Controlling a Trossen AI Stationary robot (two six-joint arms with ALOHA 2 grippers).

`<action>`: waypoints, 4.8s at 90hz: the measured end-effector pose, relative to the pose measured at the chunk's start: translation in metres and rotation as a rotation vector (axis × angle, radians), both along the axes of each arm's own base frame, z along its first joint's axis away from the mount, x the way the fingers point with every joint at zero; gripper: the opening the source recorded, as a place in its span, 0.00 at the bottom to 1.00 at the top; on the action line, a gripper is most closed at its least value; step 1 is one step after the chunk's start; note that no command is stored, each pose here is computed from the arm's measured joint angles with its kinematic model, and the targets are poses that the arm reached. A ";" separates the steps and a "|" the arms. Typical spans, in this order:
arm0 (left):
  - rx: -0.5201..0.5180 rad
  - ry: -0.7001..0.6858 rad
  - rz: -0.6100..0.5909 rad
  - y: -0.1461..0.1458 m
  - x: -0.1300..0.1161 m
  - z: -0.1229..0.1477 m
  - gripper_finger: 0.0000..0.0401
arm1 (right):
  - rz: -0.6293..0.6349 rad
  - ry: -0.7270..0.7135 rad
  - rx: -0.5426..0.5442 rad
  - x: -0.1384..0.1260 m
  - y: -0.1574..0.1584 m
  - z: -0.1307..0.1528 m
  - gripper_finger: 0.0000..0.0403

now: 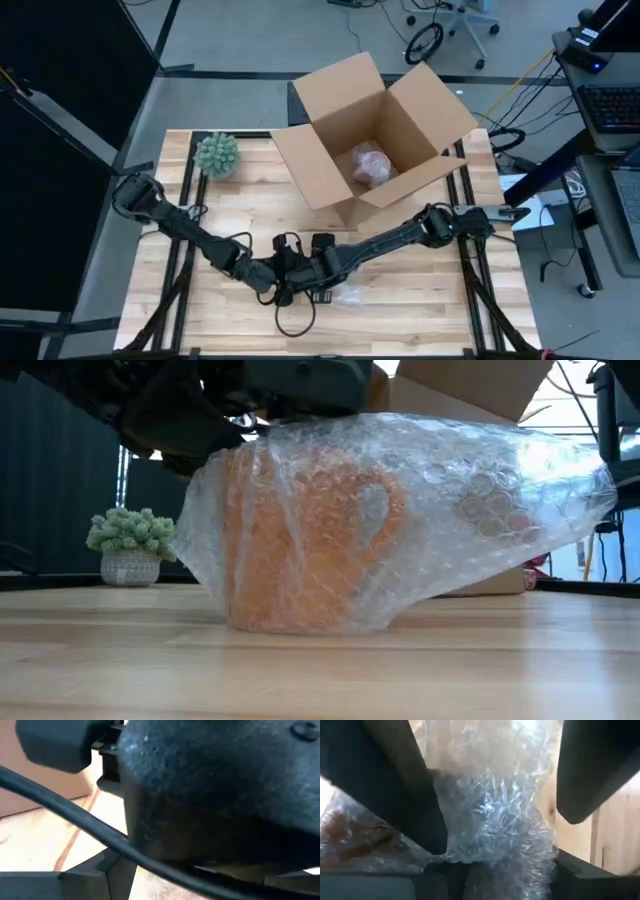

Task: Wrap mug
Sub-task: Wrap the orange mug with bubble wrap

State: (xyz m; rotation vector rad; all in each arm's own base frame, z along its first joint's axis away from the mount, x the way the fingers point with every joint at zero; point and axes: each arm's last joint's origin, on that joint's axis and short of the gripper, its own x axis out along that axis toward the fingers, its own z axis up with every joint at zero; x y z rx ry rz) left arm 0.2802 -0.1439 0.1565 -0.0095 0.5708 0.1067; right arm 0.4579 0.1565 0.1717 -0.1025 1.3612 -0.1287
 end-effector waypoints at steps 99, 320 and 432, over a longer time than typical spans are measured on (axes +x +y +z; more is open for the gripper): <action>-0.001 0.001 0.004 0.000 0.000 -0.001 0.57 | 0.146 -0.221 0.125 -0.024 0.033 0.081 0.02; -0.014 0.030 -0.056 -0.009 -0.006 -0.003 0.57 | 0.046 -0.082 0.052 -0.059 0.036 0.081 0.48; -0.100 0.129 -0.036 -0.007 0.017 0.026 0.57 | 0.012 -0.273 0.060 -0.055 0.017 -0.023 0.48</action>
